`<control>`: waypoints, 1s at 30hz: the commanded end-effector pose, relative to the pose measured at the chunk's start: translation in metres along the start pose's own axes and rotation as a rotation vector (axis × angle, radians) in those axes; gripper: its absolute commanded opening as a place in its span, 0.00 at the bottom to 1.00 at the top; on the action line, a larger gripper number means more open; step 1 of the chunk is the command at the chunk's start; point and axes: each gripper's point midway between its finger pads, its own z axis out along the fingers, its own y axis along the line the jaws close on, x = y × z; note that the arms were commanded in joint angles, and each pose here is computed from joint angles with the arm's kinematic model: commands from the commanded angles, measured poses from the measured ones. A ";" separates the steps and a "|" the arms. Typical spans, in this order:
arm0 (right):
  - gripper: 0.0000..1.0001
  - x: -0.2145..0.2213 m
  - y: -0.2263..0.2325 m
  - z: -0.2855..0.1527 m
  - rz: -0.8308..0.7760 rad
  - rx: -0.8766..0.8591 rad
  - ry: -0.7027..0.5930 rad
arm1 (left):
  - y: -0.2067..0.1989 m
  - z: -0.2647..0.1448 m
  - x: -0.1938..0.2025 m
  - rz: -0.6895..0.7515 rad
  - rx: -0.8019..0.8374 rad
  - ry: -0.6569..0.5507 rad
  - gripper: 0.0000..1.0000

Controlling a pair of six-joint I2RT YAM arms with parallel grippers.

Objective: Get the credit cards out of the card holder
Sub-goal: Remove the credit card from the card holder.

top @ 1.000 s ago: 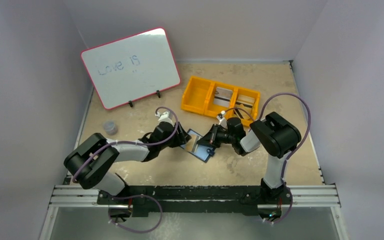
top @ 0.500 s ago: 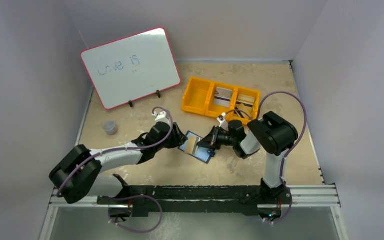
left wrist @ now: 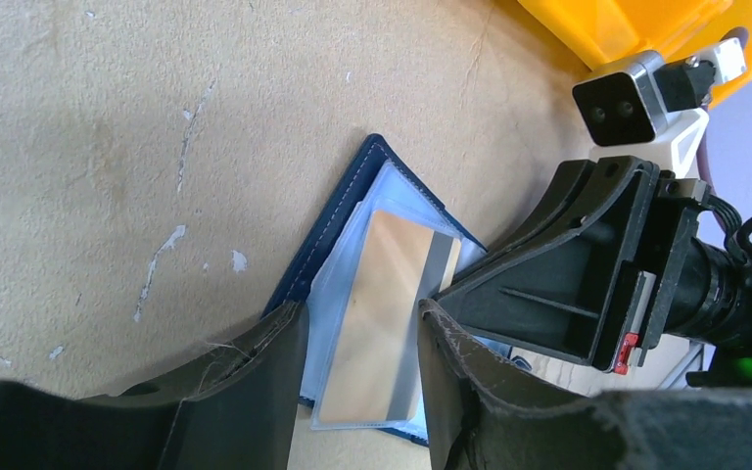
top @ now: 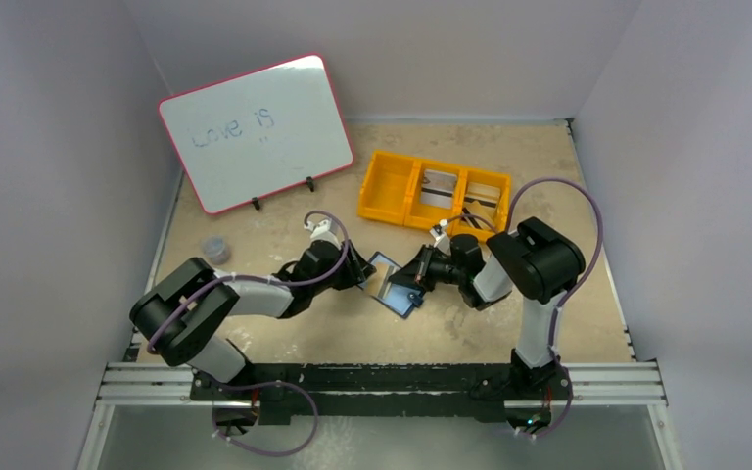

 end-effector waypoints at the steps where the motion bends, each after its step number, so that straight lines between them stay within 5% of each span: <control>1: 0.00 0.027 -0.042 -0.001 0.077 0.143 0.058 | 0.015 -0.008 0.026 -0.041 -0.030 0.081 0.44; 12: 0.00 0.012 -0.032 0.003 -0.079 0.171 0.067 | 0.003 -0.059 -0.044 0.042 -0.103 -0.202 0.45; 19: 0.00 0.019 -0.040 0.001 -0.017 0.169 0.063 | -0.023 -0.027 -0.005 0.068 0.041 0.008 0.44; 30: 0.00 0.023 -0.045 0.000 0.017 0.178 0.064 | 0.004 -0.006 0.030 -0.022 -0.012 0.116 0.43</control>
